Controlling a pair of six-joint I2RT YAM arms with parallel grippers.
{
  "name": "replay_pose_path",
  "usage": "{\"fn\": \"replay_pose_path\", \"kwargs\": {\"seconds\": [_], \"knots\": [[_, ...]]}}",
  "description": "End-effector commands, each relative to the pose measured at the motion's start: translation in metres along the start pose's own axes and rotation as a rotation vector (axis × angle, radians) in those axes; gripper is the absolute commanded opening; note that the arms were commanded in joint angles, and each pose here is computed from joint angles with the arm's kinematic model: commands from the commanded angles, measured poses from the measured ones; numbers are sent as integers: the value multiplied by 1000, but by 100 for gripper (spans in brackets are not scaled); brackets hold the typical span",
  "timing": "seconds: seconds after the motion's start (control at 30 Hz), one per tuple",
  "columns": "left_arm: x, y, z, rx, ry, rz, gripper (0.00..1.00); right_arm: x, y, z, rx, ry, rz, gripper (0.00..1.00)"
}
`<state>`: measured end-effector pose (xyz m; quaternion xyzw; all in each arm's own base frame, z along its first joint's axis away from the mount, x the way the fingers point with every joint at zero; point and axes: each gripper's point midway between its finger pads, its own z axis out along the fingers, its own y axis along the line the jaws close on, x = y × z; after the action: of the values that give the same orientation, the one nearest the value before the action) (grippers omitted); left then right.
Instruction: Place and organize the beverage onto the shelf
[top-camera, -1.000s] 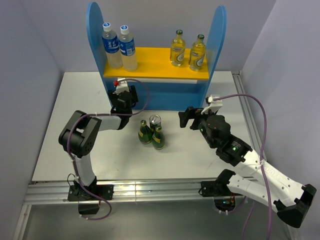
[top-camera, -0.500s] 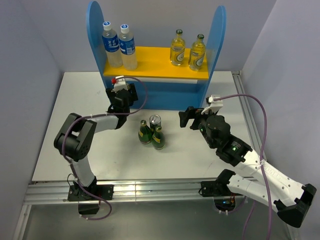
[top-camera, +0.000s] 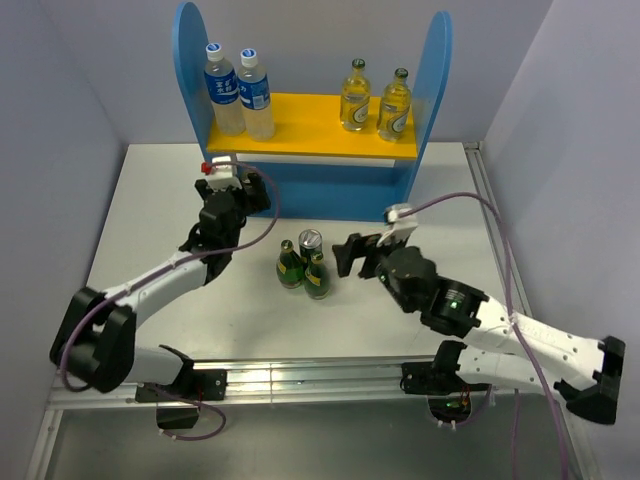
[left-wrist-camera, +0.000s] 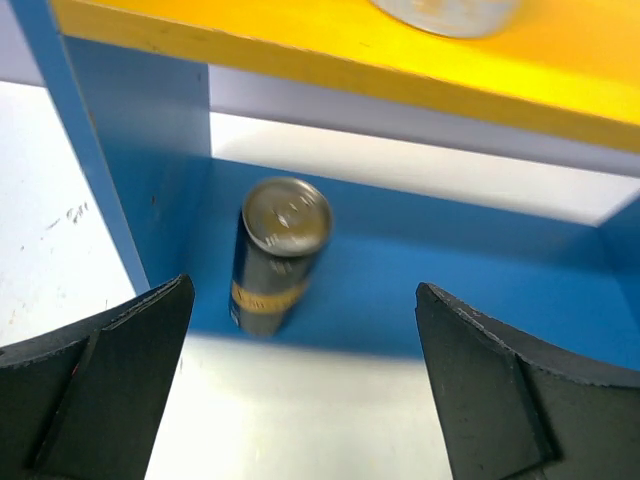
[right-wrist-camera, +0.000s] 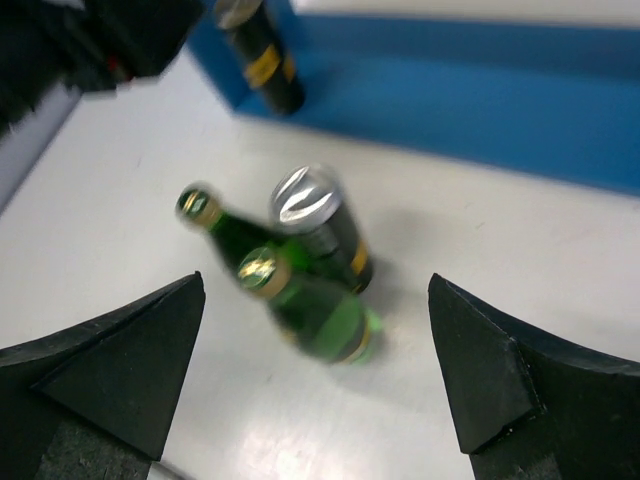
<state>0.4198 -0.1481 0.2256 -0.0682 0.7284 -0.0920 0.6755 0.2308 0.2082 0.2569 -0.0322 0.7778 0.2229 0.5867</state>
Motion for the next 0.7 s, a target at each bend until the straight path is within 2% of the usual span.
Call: {"fn": "replay_pose_path", "kwargs": {"seconds": [0.0, 0.17, 0.3, 0.47, 0.67], "knots": [[-19, -7, -32, 23, -20, -27, 99, 40, 24, -3, -6, 63, -28, 100], [-32, -9, -74, 57, -32, -48, 99, 80, 48, -2, -58, 136, -11, 100], [-39, -4, -99, 70, -39, -60, 99, 94, 56, 6, -62, 151, 0, 100], [-35, 0, -120, 81, -54, -70, 100, 98, 61, 25, -6, 123, -37, 100], [-27, -8, -126, 98, -35, -67, 99, 93, 61, 48, 54, 51, -70, 99]]}}
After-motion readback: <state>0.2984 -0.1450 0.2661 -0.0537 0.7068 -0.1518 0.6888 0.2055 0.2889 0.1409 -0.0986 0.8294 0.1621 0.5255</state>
